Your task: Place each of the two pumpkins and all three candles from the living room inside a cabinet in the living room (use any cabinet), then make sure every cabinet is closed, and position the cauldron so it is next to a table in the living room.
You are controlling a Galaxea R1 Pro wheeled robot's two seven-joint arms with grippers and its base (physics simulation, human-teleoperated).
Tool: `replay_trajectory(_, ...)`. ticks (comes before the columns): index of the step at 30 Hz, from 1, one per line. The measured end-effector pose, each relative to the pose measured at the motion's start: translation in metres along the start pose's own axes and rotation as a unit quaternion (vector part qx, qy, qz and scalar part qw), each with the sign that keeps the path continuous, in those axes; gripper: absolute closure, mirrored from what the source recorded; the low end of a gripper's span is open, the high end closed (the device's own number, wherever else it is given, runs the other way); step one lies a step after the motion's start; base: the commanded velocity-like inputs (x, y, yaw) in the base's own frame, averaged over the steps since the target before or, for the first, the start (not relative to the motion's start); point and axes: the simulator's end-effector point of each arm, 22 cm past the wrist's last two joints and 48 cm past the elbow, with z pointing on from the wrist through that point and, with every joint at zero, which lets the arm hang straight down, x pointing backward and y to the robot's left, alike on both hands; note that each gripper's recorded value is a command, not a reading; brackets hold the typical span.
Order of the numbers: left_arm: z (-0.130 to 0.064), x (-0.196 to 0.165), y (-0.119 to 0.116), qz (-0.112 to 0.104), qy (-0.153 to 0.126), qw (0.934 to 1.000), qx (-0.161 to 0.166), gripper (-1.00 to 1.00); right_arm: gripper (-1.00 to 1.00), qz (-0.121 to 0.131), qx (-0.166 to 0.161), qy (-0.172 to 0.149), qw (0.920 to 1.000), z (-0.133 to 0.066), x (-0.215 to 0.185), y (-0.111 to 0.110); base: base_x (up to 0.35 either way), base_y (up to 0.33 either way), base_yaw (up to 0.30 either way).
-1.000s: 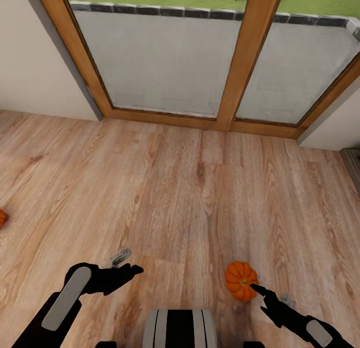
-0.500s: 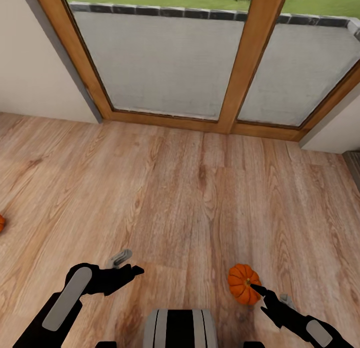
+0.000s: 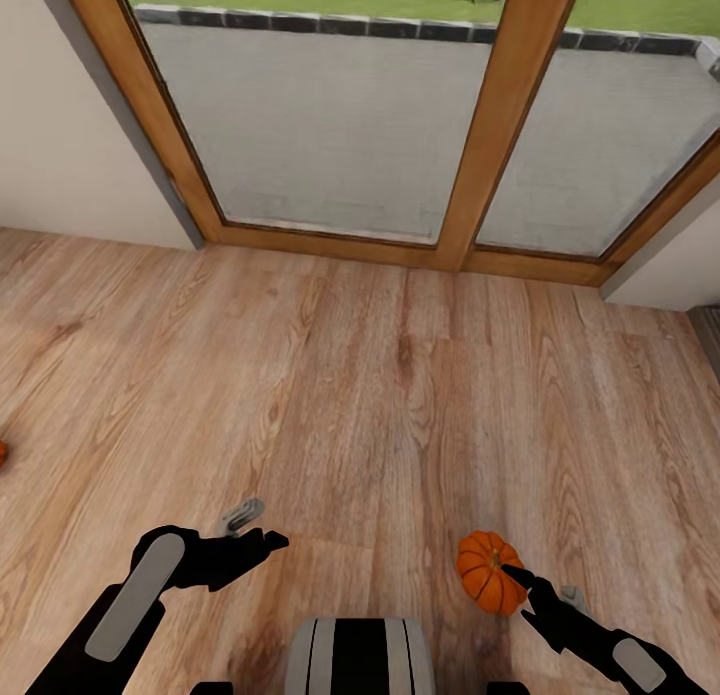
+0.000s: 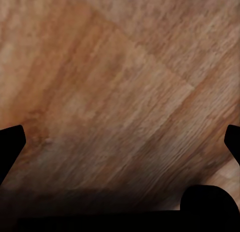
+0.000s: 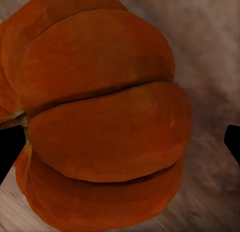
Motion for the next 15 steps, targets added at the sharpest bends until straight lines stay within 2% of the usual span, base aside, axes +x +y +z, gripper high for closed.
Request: replay_trajectory(15, 0.0006, 0.0007, -0.0009, -0.001, 0.001, 1.0, 0.001, -1.0, -1.0, -0.001, 0.0, 0.0, 1.0, 0.0, -0.0002, 0.0002, 0.009, 0.0, 0.0)
